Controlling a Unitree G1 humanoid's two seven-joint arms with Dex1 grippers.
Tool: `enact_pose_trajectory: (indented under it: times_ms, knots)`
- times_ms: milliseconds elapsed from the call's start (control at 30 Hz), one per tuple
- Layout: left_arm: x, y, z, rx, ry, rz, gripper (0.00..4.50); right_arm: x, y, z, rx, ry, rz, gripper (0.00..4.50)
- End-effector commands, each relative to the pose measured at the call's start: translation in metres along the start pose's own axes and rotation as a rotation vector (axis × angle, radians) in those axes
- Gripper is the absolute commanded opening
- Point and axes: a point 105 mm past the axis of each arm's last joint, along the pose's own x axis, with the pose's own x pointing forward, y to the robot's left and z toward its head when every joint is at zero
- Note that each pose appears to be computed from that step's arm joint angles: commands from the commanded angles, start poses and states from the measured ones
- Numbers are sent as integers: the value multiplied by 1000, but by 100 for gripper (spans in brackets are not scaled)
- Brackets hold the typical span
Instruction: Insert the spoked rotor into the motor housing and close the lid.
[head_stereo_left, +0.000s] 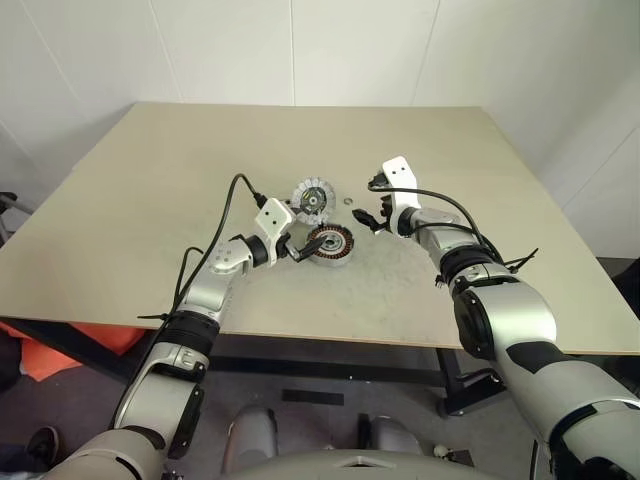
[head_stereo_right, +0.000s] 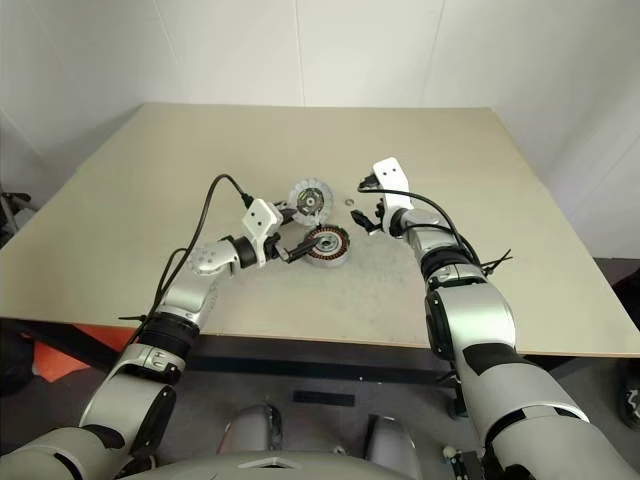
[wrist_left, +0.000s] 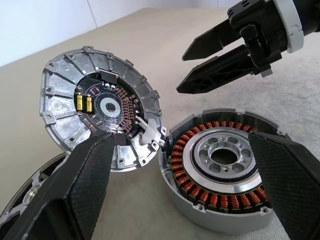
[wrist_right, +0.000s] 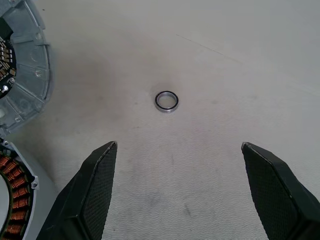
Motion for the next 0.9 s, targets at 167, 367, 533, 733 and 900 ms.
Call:
enact_pose_trajectory:
  times_ms: [167,367,533,733,900]
  knots:
    - [3,4,18,43,-47,2,450,-1,-4,14,2,-49,-15,447]
    - [3,6,19,45,-47,7,450,0,-4,16,14,-54,-21,447]
    - [3,6,18,46,-47,7,450,0,-3,16,17,-57,-21,447]
    - [4,4,18,47,-48,0,450,1,-2,17,18,-62,-22,447]
    - [5,4,19,47,-51,-3,450,1,-2,17,16,-63,-21,447]
